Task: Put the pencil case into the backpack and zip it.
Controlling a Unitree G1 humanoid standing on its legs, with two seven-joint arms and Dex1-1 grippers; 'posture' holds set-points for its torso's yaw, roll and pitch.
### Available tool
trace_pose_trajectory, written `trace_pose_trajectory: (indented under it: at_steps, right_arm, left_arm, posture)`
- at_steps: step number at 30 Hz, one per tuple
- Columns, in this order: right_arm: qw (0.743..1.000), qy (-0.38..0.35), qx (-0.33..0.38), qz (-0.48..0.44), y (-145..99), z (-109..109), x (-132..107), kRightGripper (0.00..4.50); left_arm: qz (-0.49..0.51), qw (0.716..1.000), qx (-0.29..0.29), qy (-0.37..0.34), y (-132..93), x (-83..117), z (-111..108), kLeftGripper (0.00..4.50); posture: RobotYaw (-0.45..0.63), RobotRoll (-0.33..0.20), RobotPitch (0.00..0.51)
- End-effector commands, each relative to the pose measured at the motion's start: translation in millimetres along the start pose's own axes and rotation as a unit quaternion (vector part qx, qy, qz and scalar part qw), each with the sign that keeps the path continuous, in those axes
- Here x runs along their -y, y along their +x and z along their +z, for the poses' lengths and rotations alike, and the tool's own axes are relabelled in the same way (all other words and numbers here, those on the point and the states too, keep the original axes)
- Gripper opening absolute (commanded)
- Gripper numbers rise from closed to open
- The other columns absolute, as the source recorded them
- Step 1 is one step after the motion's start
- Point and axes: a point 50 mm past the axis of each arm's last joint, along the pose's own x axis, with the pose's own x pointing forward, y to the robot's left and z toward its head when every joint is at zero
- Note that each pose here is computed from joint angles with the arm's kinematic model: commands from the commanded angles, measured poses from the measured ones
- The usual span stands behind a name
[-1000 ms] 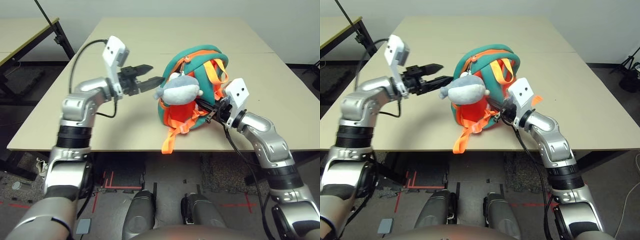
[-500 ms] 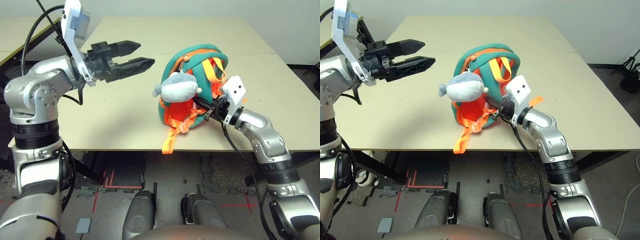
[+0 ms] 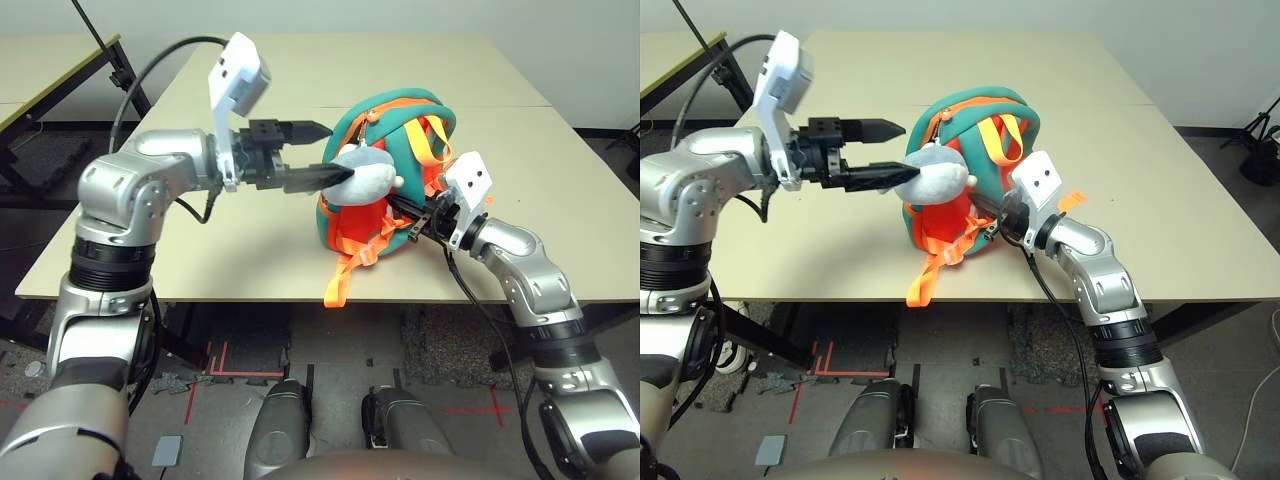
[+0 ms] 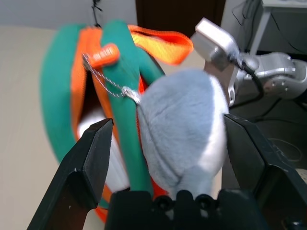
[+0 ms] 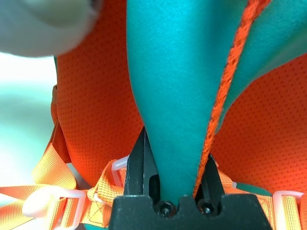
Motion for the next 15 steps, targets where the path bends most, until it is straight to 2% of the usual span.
trace_pose_trajectory:
  at_steps: [1, 8, 11, 15]
  right_arm:
    - [1.000, 0.001, -0.011, -0.001, -2.1, -3.5, -0.9, 0.11]
    - [1.000, 0.000, -0.010, -0.003, -2.1, -3.2, 0.0, 0.11]
    - [1.000, 0.000, -0.011, -0.004, -2.2, -3.2, 0.2, 0.11]
    - [1.000, 0.000, -0.010, -0.003, -1.6, -3.4, -0.2, 0.11]
  left_arm:
    - [0.001, 1.000, -0.003, -0.002, 8.0, -2.3, -6.9, 4.50]
    - [-0.012, 1.000, 0.008, -0.009, 16.2, -1.0, -8.2, 4.50]
    - [-0.016, 1.000, 0.010, -0.015, 17.3, 0.5, -9.4, 3.93]
    - [-0.022, 1.000, 0.009, -0.019, 17.6, 3.3, -11.4, 2.36]
  posture:
    - [0.11, 0.000, 0.062]
    - [0.10, 0.000, 0.054]
    - [0.10, 0.000, 0.054]
    - [0.10, 0.000, 0.056]
